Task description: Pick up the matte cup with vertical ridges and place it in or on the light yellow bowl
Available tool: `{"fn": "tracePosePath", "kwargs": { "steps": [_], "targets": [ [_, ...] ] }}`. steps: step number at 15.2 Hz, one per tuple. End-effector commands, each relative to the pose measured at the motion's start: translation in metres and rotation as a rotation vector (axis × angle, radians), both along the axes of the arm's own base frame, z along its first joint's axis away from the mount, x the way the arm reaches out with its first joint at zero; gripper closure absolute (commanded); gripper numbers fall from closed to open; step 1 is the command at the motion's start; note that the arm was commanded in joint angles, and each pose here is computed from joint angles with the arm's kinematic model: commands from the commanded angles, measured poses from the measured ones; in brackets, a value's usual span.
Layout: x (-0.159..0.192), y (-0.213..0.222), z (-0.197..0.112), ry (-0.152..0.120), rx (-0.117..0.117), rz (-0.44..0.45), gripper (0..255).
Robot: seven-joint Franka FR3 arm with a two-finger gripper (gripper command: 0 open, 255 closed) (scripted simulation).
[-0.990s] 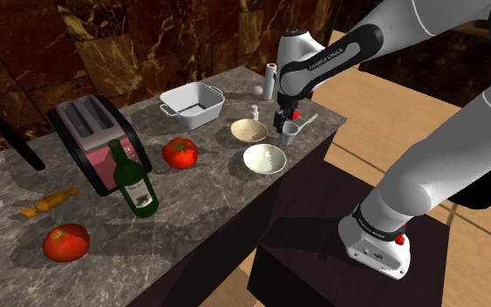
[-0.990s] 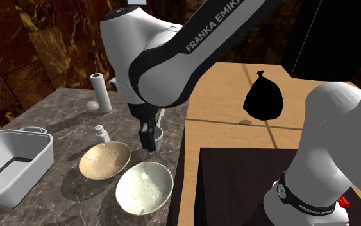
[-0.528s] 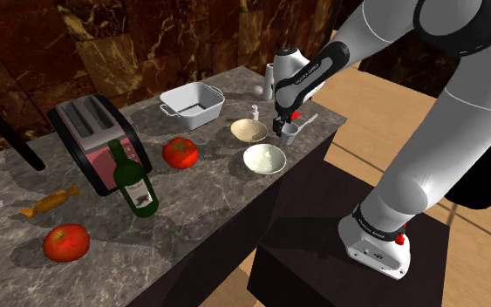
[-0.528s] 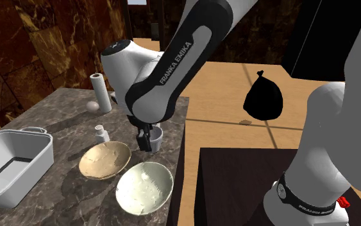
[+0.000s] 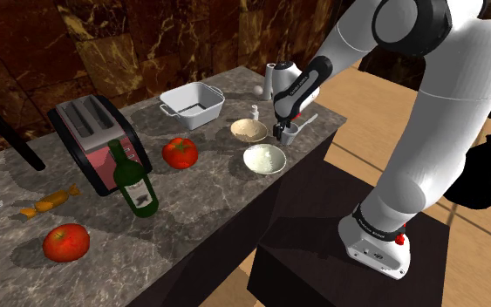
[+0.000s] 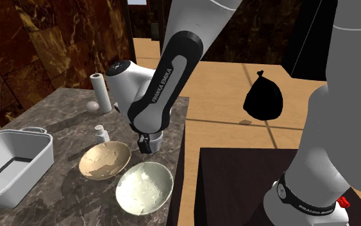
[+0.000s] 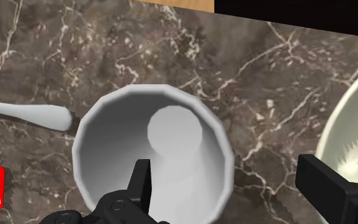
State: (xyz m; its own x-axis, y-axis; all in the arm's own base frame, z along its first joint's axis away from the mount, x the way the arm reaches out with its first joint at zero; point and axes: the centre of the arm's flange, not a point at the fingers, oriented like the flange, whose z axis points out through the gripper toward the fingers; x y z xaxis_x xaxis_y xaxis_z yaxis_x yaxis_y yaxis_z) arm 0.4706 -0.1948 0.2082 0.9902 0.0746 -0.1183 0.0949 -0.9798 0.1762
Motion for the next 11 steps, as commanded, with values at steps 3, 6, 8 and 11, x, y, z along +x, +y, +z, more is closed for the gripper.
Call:
{"fn": "tracePosePath", "kwargs": {
  "steps": [3,6,8,11],
  "targets": [
    [-0.002,-0.0038,-0.0191,0.0,0.0,0.0,0],
    [-0.002,-0.0038,-0.0191,0.0,0.0,0.0,0],
    [-0.002,-0.0038,-0.0191,0.0,0.0,0.0,0],
    [-0.002,-0.0038,-0.019,0.0,0.0,0.0,255]
  ]
}}
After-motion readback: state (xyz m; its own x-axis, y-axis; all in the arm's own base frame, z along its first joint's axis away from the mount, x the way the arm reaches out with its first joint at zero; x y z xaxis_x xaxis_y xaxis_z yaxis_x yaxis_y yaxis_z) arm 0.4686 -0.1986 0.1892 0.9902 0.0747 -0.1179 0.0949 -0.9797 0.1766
